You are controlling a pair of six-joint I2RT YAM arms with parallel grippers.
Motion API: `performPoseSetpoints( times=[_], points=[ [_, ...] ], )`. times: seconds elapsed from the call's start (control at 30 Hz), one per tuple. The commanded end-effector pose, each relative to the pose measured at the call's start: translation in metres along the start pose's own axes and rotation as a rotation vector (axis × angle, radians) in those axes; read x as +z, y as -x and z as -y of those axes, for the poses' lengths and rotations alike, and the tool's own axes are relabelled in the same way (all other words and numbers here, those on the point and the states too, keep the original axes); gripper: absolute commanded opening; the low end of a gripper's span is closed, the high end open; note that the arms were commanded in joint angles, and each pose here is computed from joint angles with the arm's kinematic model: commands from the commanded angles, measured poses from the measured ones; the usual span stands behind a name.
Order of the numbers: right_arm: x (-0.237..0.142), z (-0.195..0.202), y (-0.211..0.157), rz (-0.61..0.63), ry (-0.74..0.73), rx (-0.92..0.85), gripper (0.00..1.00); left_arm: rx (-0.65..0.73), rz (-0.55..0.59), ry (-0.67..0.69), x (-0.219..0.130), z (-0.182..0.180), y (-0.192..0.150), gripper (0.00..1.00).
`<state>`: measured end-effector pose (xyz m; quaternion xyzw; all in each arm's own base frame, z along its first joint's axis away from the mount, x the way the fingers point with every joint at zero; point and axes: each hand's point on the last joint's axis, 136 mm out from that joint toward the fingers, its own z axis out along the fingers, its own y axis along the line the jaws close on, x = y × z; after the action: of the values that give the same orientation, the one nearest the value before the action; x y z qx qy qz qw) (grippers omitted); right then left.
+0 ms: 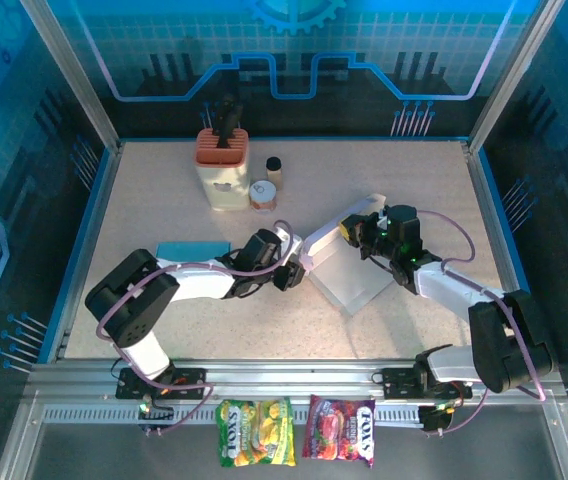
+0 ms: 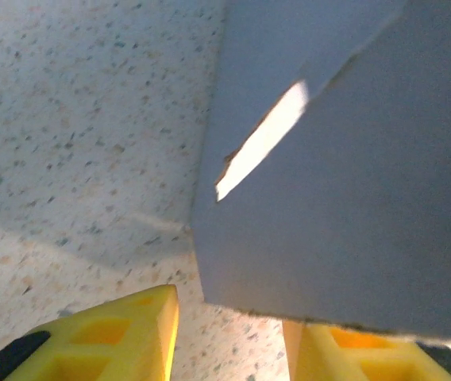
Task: Fold the paper box
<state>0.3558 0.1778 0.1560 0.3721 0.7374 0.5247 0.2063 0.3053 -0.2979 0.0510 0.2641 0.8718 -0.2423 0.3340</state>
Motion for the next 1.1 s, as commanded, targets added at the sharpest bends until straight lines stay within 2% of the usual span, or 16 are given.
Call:
performPoseSetpoints(
  times=[0.0,0.13,0.3,0.47,0.63,0.8,1.07],
  points=[
    [0.004,0.003,-0.011,-0.032,-0.001,-0.025,0.0,0.074,0.088,-0.034,0.004,0.018,0.031,0.37],
    [0.008,0.001,-0.011,-0.026,0.011,-0.017,0.0,0.059,0.122,-0.016,0.005,0.02,0.036,0.38],
    [0.009,-0.005,-0.007,-0.002,0.008,-0.008,0.0,-0.035,0.188,0.016,0.002,0.01,0.041,0.42],
    [0.008,0.0,-0.003,0.019,-0.01,0.005,0.0,-0.105,0.254,-0.029,-0.001,0.012,0.049,0.48],
    [0.01,0.002,-0.001,0.028,-0.004,0.019,0.0,-0.133,0.253,-0.06,0.001,0.016,0.045,0.47],
    [0.012,0.0,-0.002,0.025,-0.001,0.025,0.0,-0.145,0.26,-0.063,-0.001,0.014,0.047,0.4],
    [0.013,0.002,-0.001,0.023,-0.006,0.027,0.0,-0.108,0.205,-0.063,0.007,0.017,0.033,0.41]
  ],
)
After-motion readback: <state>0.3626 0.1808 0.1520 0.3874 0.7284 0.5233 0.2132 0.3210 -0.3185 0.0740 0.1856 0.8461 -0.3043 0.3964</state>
